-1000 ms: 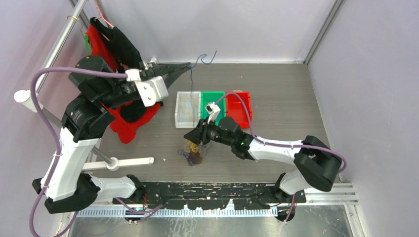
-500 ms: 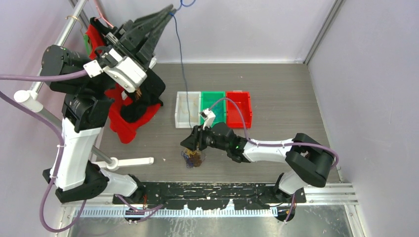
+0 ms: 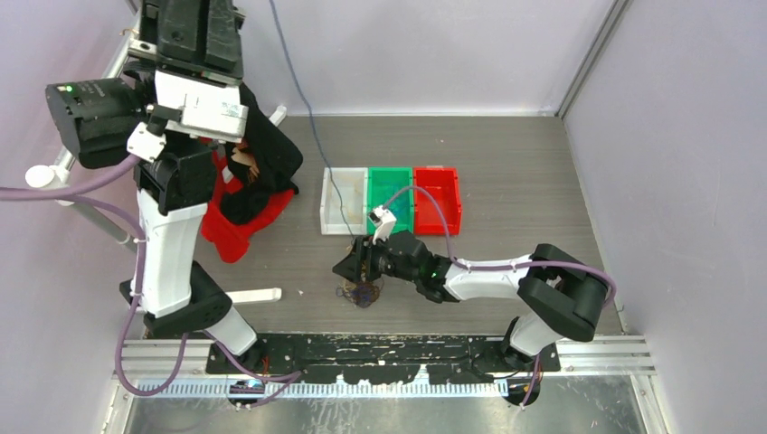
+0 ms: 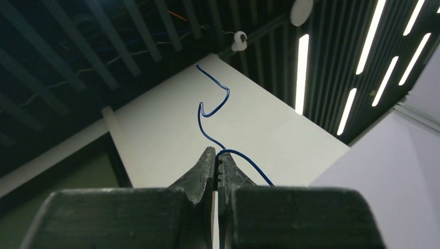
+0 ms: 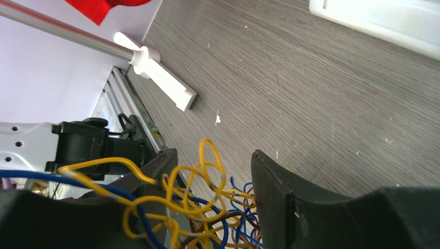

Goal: Untangle the cables
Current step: Untie the cable.

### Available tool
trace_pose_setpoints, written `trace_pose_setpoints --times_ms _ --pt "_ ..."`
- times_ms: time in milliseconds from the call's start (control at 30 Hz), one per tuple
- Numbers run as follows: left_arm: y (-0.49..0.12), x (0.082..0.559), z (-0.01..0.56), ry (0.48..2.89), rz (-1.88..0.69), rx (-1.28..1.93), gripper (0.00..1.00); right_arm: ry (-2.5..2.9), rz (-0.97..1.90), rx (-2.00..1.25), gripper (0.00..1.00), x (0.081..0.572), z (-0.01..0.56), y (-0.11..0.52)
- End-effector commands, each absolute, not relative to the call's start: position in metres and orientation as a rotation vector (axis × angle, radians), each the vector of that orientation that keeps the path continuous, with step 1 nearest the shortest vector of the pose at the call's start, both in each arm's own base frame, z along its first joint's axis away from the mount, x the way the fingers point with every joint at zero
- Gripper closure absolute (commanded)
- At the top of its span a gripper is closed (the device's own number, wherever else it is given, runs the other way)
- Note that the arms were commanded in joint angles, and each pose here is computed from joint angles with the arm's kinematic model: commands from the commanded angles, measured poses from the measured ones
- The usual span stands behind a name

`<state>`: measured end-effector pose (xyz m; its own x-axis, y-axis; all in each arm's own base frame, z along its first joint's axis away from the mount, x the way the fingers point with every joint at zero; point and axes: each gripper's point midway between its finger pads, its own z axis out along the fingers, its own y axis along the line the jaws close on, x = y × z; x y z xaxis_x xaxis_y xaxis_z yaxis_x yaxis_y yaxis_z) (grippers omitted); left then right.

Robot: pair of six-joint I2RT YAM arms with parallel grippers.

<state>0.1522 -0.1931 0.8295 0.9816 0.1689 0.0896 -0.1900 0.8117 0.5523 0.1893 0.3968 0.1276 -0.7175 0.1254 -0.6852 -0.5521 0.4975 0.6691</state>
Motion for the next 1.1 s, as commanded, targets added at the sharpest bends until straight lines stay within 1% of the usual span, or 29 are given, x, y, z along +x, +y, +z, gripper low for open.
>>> trace_pose_setpoints --times_ms 0,100,133,233,467,600,667,733,833,933,1067 --pt "-0.146 0.103 0.860 -0.205 0.350 0.423 1.00 2.010 1.264 -0.289 0.40 0.193 0.132 0.395" --pt "-0.141 0.098 0.861 -0.218 0.365 0.408 1.00 2.017 1.249 -0.258 0.37 0.192 0.128 0.387" --pt "-0.139 0.097 0.861 -0.217 0.371 0.404 1.00 2.023 1.247 -0.240 0.34 0.191 0.126 0.383" --pt "-0.135 0.095 0.862 -0.209 0.373 0.393 1.00 2.047 1.236 -0.176 0.30 0.188 0.121 0.369" --pt "-0.129 0.093 0.863 -0.199 0.379 0.386 1.00 2.157 1.047 0.037 0.29 0.180 0.098 0.301" --pt "-0.124 0.088 0.865 -0.206 0.391 0.377 1.00 2.136 1.009 0.245 0.29 0.180 0.097 0.264" --pt "-0.120 0.084 0.866 -0.211 0.402 0.370 1.00 2.128 0.938 0.363 0.28 0.185 0.091 0.244" --pt "-0.114 0.078 0.869 -0.224 0.415 0.353 1.00 2.145 0.895 0.432 0.25 0.185 0.083 0.231" --pt "-0.105 0.067 0.872 -0.244 0.444 0.338 1.00 2.206 0.815 0.512 0.24 0.184 0.069 0.217" --pt "-0.102 0.070 0.871 -0.205 0.426 0.350 1.00 2.230 0.829 0.477 0.22 0.187 0.071 0.222" --pt "-0.127 0.101 0.849 -0.094 0.358 0.460 1.00 2.170 0.900 0.255 0.21 0.195 0.115 0.248"
